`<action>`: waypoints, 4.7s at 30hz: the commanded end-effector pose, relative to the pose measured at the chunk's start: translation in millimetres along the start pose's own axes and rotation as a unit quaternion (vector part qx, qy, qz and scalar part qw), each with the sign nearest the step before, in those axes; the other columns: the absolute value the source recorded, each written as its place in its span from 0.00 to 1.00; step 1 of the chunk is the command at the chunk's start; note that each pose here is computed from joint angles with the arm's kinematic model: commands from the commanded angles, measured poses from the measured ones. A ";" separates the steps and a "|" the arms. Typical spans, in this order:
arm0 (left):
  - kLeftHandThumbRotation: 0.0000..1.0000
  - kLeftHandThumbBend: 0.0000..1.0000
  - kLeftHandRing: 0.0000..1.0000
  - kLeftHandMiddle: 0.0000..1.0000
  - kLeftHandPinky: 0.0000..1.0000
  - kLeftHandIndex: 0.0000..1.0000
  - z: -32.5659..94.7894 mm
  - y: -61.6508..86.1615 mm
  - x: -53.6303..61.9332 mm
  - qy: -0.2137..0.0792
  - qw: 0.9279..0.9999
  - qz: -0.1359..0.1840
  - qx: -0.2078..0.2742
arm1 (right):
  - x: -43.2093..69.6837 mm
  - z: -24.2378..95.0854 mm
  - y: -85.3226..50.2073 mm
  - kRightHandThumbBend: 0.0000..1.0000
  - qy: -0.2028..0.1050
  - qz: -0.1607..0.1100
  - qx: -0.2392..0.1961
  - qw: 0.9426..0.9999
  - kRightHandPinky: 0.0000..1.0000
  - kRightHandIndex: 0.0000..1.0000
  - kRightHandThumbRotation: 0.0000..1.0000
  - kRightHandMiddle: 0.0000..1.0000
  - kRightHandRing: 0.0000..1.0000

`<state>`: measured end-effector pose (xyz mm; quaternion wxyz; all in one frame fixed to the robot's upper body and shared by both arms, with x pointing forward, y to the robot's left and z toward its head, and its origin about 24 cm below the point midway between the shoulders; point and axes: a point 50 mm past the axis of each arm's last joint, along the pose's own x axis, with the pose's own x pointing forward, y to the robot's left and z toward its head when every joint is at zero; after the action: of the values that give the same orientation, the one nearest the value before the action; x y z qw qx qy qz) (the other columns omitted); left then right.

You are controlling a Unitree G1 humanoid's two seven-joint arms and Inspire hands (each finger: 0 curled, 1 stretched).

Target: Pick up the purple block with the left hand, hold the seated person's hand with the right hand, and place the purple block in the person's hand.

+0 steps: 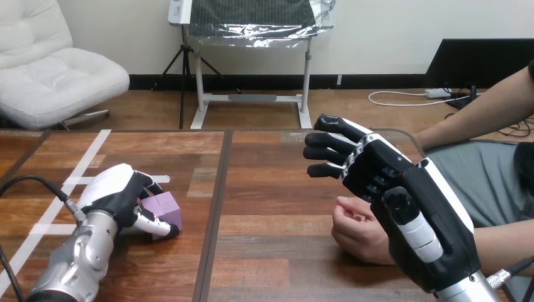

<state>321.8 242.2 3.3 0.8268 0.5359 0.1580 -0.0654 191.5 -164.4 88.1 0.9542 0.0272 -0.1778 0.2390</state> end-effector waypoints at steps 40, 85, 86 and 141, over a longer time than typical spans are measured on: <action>0.00 0.67 0.26 0.36 0.19 0.49 32.7 30.4 -11.4 -0.103 0.988 0.104 -0.049 | 16.7 7.8 -16.2 0.98 -0.019 -0.007 -0.090 0.996 0.73 0.84 0.84 0.80 0.80; 0.00 0.62 0.34 0.41 0.27 0.47 63.0 58.0 -86.9 -0.217 0.937 0.196 -0.191 | 28.9 6.0 -99.1 0.90 0.064 0.004 -0.332 0.941 0.77 0.86 0.72 0.85 0.82; 0.00 0.62 0.34 0.41 0.27 0.46 63.5 58.7 -89.1 -0.219 0.936 0.197 -0.193 | 28.9 6.2 -101.1 0.91 0.070 0.005 -0.340 0.938 0.76 0.86 0.72 0.85 0.82; 0.00 0.57 0.36 0.41 0.30 0.45 64.2 64.9 -118.9 -0.256 0.918 0.202 -0.227 | 11.8 -2.2 -153.1 0.94 0.240 0.087 -0.502 0.826 0.84 0.90 0.51 0.89 0.87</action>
<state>238.1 205.5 102.4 0.9391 0.3251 -0.1112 -0.0035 259.5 -292.9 72.2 0.8430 -0.4973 -0.0100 0.2048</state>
